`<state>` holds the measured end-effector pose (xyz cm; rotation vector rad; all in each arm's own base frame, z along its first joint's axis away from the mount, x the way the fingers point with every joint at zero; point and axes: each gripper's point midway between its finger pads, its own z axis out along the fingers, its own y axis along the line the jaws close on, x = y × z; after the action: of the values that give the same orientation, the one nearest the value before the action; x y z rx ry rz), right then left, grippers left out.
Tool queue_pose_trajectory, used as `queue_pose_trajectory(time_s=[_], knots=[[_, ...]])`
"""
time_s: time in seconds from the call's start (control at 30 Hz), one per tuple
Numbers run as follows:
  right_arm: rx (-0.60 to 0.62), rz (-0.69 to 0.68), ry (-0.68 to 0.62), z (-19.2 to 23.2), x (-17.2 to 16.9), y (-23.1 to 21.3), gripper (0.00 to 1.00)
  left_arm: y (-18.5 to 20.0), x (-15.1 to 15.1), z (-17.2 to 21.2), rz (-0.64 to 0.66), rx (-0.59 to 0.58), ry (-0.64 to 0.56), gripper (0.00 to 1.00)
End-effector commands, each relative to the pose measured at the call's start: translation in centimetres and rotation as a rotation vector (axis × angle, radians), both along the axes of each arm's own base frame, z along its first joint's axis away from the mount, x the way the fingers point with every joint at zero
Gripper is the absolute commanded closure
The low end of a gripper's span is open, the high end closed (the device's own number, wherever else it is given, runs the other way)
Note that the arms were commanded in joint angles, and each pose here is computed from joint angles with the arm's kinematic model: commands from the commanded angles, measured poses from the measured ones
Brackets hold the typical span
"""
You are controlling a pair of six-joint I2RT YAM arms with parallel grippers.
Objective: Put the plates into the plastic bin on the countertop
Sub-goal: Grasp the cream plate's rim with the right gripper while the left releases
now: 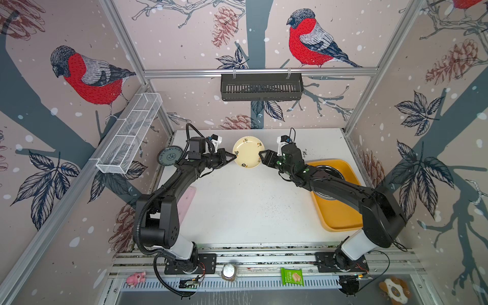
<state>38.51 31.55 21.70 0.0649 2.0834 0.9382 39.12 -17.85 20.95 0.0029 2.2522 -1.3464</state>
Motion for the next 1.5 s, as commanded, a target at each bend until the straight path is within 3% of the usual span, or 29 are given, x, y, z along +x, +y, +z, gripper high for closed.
queue_pose_trajectory(time_s=[0.0,0.3,0.47,0.53,0.7,0.9,1.0,1.03,1.47], knots=[[-0.014,-0.006,-0.013,0.2,-0.1,-0.4,0.43,-0.5,-0.2,0.2,-0.034,-0.004,-0.024,0.93],[0.003,0.016,-0.009,0.0,-0.1,0.1,0.81,-0.7,-0.2,-0.2,-0.036,-0.005,-0.013,0.93],[0.009,0.025,0.001,-0.3,-0.1,0.5,0.91,-0.7,-0.2,-0.3,-0.036,-0.002,-0.009,0.9],[0.011,0.018,0.007,-0.5,-0.1,0.4,0.93,-0.7,-0.1,-0.4,-0.036,-0.002,-0.009,0.86],[0.02,0.002,0.03,-0.9,0.1,0.3,0.96,-0.6,-0.1,-0.5,-0.032,0.005,-0.007,0.56],[0.037,-0.004,0.05,-1.2,0.4,0.1,0.97,-0.3,0.1,-0.7,-0.014,0.018,-0.002,0.33],[0.044,-0.013,0.062,-1.5,0.5,-0.2,0.98,-0.3,0.1,-0.7,-0.01,0.023,-0.002,0.16],[0.047,-0.017,0.067,-1.6,0.5,-0.3,0.98,-0.3,0.1,-0.6,-0.012,0.022,-0.006,0.05],[0.068,-0.11,0.111,-2.4,1.5,-3.6,0.98,-0.7,-0.1,-0.8,-0.046,0.0,-0.007,0.03]])
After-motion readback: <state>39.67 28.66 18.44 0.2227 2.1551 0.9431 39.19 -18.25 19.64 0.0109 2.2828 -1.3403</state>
